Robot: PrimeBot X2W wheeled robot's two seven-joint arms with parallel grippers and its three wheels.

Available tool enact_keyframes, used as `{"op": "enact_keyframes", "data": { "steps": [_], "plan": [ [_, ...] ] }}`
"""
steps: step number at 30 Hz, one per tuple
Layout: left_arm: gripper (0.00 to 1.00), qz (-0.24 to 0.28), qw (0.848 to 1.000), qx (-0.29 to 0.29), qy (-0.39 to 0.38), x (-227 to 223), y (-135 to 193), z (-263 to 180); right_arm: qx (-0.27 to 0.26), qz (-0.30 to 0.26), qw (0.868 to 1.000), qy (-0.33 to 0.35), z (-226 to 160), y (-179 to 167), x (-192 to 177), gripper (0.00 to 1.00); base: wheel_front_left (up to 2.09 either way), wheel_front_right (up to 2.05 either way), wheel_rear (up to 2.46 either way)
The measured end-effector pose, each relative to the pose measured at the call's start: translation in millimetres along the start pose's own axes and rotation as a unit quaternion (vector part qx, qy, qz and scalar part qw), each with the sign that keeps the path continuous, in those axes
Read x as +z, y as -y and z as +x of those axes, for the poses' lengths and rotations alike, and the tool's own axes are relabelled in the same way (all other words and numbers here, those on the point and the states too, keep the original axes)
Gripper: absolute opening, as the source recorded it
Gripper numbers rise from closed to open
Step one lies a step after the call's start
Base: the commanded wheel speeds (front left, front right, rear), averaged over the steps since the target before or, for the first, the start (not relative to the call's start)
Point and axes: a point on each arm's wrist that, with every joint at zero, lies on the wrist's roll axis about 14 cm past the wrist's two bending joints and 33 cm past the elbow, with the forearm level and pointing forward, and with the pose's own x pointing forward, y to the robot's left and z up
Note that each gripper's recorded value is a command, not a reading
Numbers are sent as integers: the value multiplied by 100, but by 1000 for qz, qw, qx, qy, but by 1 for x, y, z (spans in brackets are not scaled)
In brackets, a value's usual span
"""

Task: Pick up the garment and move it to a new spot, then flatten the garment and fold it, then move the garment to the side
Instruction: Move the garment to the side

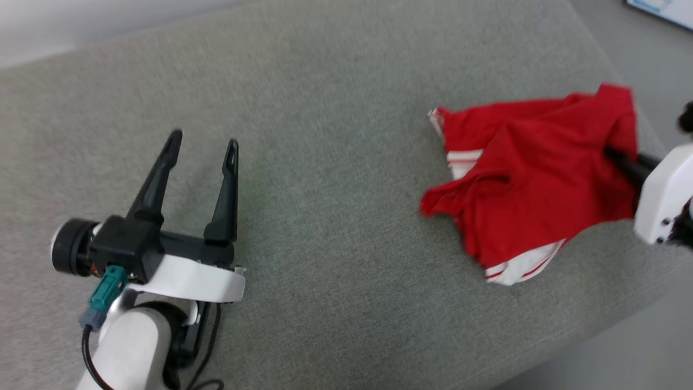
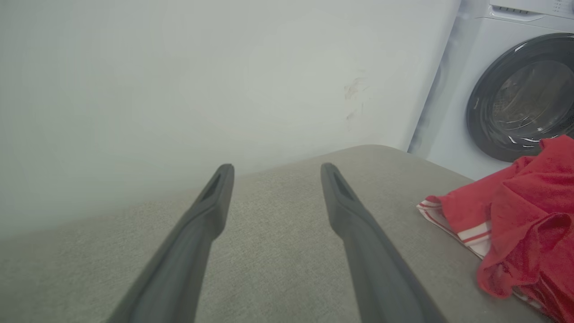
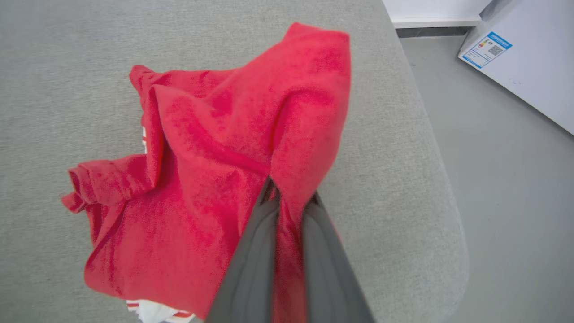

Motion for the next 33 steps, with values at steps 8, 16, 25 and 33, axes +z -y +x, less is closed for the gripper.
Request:
{"op": "enact_keyframes", "data": {
  "steps": [8, 16, 25, 33],
  "plan": [
    [100, -19, 999, -29, -22, -44, -4, 25, -121, -1, 992, -18, 36, 79, 2, 0, 0, 0, 0],
    [100, -25, 998, -42, -26, -62, -9, 29, -191, 15, 981, -7, 78, 114, -14, 3, 0, 0, 0],
    [100, -15, 999, -32, -35, -64, -18, 24, -241, -1, 968, 70, 83, 133, -5, 100, 0, 0, 0],
    [100, -23, 999, -3, -35, -48, -14, 4, -252, -21, 952, 172, 47, 136, 35, 100, 0, 0, 0]
  ]
}}
